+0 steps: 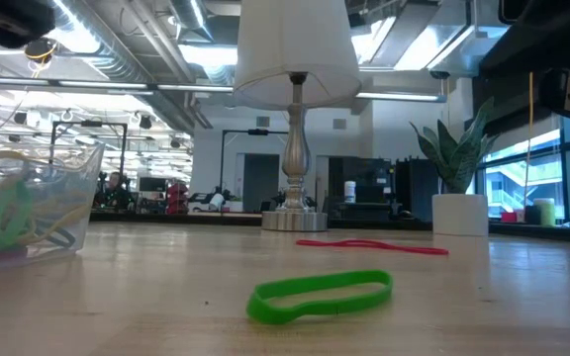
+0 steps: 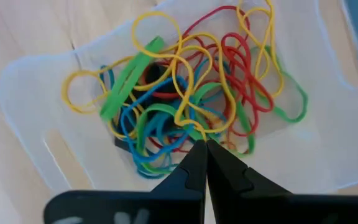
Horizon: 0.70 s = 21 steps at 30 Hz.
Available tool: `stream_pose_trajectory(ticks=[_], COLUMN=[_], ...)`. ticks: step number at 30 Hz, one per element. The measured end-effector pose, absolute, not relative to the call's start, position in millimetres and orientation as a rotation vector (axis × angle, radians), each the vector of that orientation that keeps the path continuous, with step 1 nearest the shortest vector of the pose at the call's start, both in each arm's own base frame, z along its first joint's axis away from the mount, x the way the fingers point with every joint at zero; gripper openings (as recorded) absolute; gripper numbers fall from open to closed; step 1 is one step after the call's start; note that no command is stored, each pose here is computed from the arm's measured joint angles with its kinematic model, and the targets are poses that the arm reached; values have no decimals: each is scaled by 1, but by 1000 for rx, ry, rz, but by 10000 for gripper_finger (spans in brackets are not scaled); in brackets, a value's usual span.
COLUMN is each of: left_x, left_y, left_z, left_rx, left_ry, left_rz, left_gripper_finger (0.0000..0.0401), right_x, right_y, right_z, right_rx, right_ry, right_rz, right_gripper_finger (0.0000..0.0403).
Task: Pick and place rubber bands into bin
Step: Put the yellow rubber band into the transparent bin
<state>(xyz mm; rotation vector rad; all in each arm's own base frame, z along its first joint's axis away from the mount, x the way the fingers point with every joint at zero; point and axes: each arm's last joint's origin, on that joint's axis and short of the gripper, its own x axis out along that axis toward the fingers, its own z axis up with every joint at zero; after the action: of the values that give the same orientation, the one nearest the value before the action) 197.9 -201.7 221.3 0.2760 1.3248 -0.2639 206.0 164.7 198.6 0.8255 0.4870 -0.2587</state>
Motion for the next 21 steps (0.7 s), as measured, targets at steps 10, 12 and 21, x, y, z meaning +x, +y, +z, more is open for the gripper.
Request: stream_pose_trajectory(ticks=[10, 12, 21], left_x=[211, 214, 214], left_y=[-194, -192, -182], left_z=[197, 188, 173], left_rx=[260, 212, 147], left_ry=[1230, 1191, 1192], left_rz=[-379, -394, -275], left_gripper_finger=[2, 2, 2], right_x=[218, 221, 220], right_y=[176, 178, 182], right_z=[198, 199, 194], right_rx=[825, 826, 816], right_ry=[487, 488, 573], right_rz=[-258, -257, -215], right_gripper_finger=[4, 4, 5])
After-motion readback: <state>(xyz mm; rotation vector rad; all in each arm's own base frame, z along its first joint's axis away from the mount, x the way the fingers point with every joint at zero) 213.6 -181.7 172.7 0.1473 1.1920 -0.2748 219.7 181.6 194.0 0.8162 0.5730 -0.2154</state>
